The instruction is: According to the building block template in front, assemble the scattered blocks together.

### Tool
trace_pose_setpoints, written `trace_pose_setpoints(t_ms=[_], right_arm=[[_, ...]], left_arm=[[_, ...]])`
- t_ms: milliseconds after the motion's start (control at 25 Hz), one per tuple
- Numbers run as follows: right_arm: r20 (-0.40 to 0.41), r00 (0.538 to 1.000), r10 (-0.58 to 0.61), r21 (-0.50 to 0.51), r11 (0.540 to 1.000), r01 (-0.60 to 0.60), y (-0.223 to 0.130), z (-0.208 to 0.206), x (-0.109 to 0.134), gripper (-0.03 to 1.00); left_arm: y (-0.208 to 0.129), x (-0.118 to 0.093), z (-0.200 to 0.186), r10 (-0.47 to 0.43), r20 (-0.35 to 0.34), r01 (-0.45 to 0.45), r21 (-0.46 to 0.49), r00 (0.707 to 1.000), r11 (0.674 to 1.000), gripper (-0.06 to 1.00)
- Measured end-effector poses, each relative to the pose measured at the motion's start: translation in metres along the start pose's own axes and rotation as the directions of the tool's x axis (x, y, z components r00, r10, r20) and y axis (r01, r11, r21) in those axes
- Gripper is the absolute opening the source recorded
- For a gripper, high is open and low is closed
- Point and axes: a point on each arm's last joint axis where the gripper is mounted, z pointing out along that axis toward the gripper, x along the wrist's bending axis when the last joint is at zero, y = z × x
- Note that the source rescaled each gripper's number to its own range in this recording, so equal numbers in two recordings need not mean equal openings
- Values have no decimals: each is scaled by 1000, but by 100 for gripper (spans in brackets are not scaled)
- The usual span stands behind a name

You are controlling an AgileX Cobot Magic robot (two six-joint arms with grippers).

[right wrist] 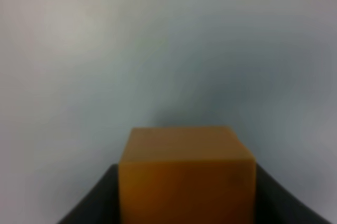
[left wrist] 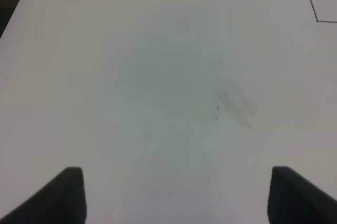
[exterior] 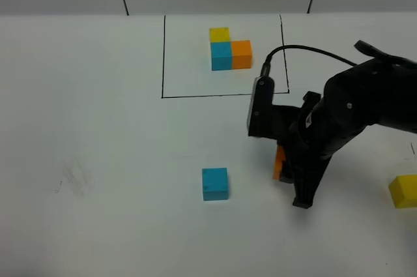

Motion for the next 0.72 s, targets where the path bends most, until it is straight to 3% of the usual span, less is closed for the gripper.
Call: trace_pose_setpoints(t_ms=[360, 720], right_arm=[[-14, 991, -131, -61, 990, 130, 27, 19, 21, 21], [-41, 988, -149, -57, 988, 147, 45, 33, 9, 21]], left_arm=[[0, 0, 0, 0, 0, 0, 0, 1000, 1000, 60], [0, 0, 0, 0, 0, 0, 0, 1000, 1000, 60]])
